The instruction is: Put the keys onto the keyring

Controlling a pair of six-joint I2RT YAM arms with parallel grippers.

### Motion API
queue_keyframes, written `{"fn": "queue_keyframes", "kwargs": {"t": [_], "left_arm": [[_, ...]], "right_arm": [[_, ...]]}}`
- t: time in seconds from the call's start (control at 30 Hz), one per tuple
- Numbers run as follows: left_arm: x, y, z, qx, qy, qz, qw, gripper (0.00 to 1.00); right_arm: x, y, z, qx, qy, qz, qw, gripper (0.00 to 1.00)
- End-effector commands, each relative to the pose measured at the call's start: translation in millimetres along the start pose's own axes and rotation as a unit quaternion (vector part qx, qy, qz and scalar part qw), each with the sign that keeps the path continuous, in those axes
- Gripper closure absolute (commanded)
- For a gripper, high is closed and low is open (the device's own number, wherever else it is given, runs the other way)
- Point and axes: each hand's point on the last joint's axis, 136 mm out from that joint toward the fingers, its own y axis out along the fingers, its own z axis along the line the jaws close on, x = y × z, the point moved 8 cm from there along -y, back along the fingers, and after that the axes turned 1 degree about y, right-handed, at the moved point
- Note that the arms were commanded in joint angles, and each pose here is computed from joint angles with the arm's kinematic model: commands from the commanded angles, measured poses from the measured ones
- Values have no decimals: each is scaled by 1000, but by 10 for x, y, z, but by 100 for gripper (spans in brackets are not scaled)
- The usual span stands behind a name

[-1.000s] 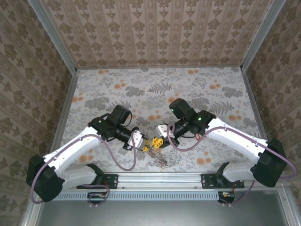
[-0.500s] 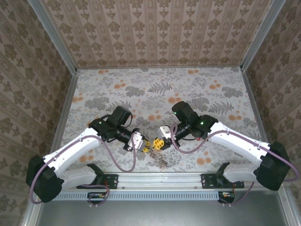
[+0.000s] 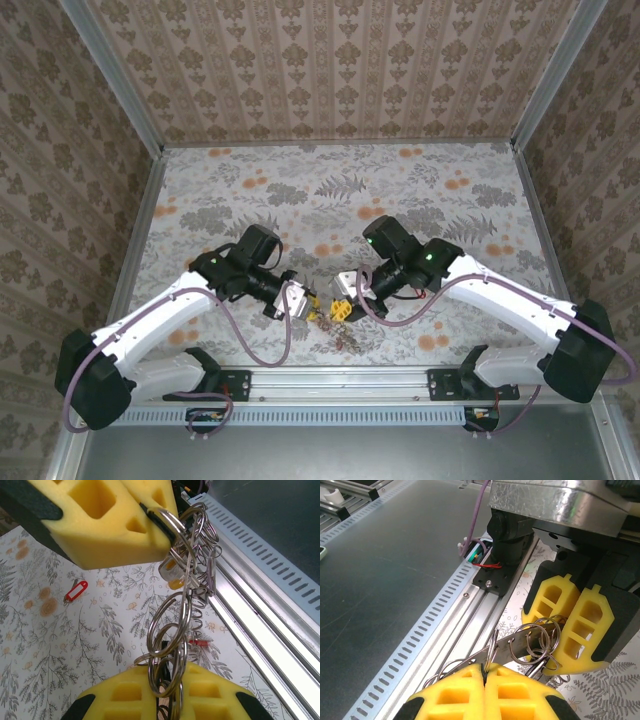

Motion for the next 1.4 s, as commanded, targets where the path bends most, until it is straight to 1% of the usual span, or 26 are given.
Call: {"fn": "queue_keyframes", "kwargs": {"t": [0.0,0.13,0.27,0.33,0.53,0.63,0.83,0.9,0.97,1.07,1.1,1.17,1.2,1.23,1.3,1.33,1.37], "left_arm": [[201,-66,189,34,60,-37,997,100],[200,-51,173,28,63,-38,997,100],[170,-5,147,18,66,-30,997,100],[145,23,138,17,66,-24,997,100],[161,64,188,31,73,-38,996,100],[195,58,208,36,82,-45,995,100],[182,75,178,31,84,-45,995,100],[160,87,166,34,82,-42,995,100],[133,93,160,38,77,-35,996,90],[118,92,141,40,72,-31,996,87],[114,91,139,43,73,-30,996,84],[101,90,133,46,72,-28,996,70],[106,87,129,48,73,-28,996,66],[107,80,128,50,75,-27,996,65],[116,64,118,53,77,-26,995,49],[122,53,109,56,79,-25,995,44],[128,38,99,59,79,-24,995,43]], "right_arm": [[11,63,52,32,7,0,999,100],[33,65,45,29,-11,17,999,100],[50,80,51,18,-46,57,997,100],[62,89,53,15,-57,66,996,100],[52,210,57,37,-46,39,997,100],[21,248,29,22,-45,25,998,100],[-19,213,39,-9,-48,34,998,100],[-12,205,23,-23,-58,28,998,100],[-18,195,23,-33,-58,23,997,100],[-35,182,16,-51,-62,19,997,100],[-49,182,12,-56,-62,19,996,100],[-68,175,7,-65,-62,16,996,100],[-85,177,7,-67,-60,16,996,100],[-98,181,9,-70,-59,15,996,100],[-123,181,1,-79,-59,13,995,100],[-130,181,-3,-84,-59,12,995,100],[-143,179,-8,-90,-58,11,994,100]]}}
